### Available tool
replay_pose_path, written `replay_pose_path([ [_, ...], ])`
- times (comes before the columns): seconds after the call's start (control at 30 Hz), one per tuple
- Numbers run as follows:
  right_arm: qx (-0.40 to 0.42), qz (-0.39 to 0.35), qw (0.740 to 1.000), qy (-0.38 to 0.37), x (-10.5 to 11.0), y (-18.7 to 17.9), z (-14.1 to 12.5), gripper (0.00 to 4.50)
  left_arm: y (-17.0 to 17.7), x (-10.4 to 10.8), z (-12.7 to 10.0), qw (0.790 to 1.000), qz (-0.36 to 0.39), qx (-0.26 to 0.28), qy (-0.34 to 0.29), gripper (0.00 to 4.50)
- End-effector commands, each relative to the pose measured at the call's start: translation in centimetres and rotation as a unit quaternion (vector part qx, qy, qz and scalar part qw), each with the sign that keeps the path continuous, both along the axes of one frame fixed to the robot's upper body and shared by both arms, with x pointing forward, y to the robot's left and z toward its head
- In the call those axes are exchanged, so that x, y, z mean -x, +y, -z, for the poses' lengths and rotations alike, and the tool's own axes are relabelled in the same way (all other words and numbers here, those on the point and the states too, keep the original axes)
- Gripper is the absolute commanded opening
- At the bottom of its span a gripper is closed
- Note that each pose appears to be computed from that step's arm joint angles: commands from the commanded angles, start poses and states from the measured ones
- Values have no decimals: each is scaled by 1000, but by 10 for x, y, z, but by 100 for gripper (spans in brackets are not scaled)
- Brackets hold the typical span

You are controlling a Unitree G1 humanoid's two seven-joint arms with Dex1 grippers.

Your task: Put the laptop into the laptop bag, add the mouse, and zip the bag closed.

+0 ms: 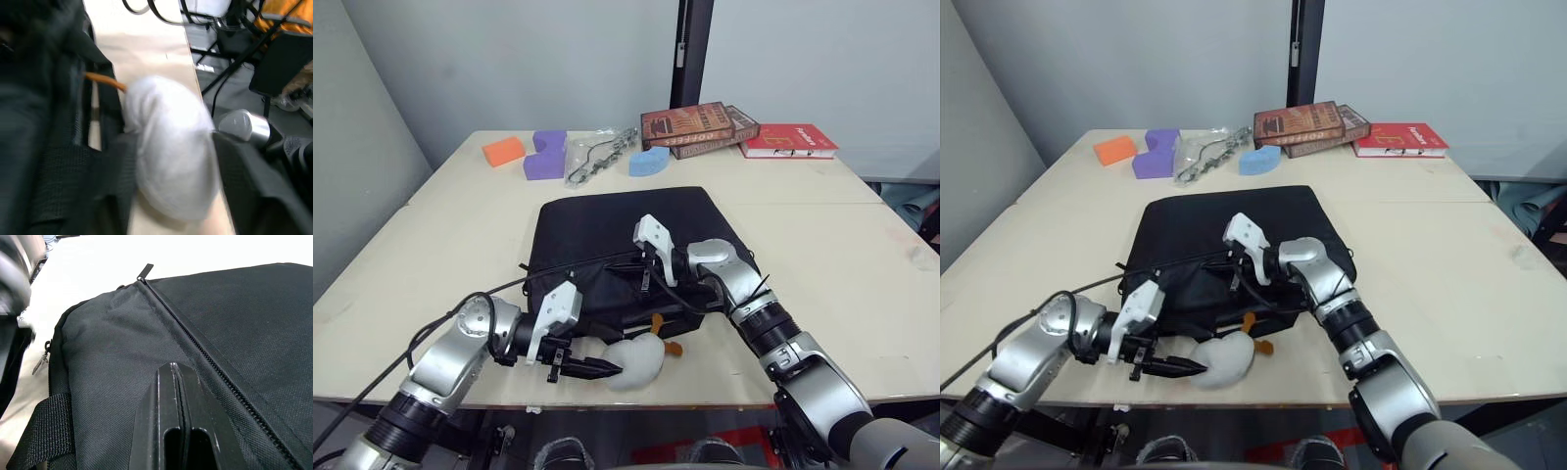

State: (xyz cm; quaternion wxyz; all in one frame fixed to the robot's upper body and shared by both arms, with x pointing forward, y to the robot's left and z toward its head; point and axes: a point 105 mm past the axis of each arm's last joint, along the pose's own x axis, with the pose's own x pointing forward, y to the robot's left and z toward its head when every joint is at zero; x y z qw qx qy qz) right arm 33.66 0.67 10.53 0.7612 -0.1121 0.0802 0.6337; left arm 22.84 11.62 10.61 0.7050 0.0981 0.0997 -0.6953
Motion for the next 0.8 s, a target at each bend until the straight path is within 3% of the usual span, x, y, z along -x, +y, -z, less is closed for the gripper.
replay_pose_path([
  [0.03, 25, 13, 998, 50, 3, -7, 26, 0, 4, 5, -22, 1000, -4, 4, -22, 424],
  [0.07, 23, 13, 998, 50, 3, -7, 25, 0, 8, 6, -26, 1000, -14, 2, -22, 448],
  [0.3, -15, 14, 999, 33, 2, -7, 6, 0, 60, 5, -25, 994, -90, -57, 11, 448],
  [0.43, -108, 20, 994, 11, 5, -8, -41, 0, 88, -15, -41, 983, -176, -44, 6, 448],
  [0.57, -142, 79, 986, -40, 0, -40, -85, 0, 119, -44, -56, 949, -316, 0, 8, 448],
  [0.7, -89, 167, 980, -64, -6, -112, -93, 121, 145, -69, -59, 889, -446, 79, 67, 450],
  [0.8, -40, 237, 969, -54, -12, -164, -86, 224, 140, -68, -52, 873, -462, 107, 113, 450],
])
